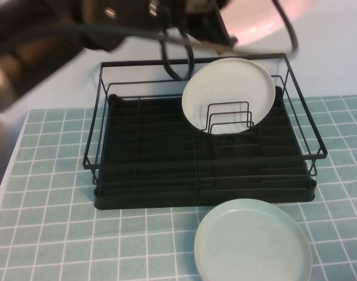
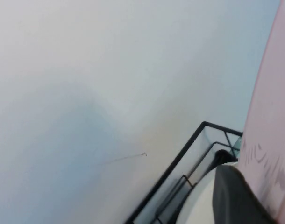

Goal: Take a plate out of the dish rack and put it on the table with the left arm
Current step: Place the plate from the table

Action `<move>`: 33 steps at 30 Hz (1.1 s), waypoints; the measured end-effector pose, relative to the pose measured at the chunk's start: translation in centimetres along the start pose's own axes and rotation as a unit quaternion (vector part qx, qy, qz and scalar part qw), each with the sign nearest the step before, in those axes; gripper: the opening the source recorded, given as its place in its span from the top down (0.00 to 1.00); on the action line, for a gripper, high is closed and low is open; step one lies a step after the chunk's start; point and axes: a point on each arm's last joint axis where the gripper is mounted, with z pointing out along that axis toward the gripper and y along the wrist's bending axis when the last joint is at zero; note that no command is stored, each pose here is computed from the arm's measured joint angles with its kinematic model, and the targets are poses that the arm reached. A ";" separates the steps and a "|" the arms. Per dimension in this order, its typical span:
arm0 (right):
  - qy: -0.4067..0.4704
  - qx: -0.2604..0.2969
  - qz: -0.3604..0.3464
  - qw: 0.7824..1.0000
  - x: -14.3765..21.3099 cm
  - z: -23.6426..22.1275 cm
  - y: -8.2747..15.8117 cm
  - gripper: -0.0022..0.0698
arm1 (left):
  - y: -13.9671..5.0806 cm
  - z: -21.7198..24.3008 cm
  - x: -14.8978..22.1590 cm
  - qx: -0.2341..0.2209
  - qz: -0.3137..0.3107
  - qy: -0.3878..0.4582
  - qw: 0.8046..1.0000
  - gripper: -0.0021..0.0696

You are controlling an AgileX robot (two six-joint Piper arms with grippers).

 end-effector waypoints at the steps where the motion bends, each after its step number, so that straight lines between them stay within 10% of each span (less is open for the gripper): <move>1: 0.000 0.000 0.000 1.000 0.0 0.0 0.0 0.97 | 0.5 -0.8 -0.3 -0.004 -0.032 0.000 0.999 0.81; 10: 0.000 0.000 0.000 1.000 0.0 0.0 0.0 0.97 | 3.3 -7.3 0.7 -0.006 -0.282 0.124 0.951 0.81; 18: 0.000 0.000 0.000 1.000 0.0 0.0 0.0 0.97 | 2.2 -9.2 3.5 0.105 -0.311 0.290 0.899 0.81; 27: 0.000 0.000 0.000 1.000 0.0 0.0 0.0 0.97 | 1.0 -9.6 3.6 0.226 -0.341 0.267 0.873 0.81; 33: 0.000 0.000 0.000 1.000 0.0 0.0 0.0 0.97 | -1.9 -8.5 7.1 0.307 -0.399 0.280 0.817 0.81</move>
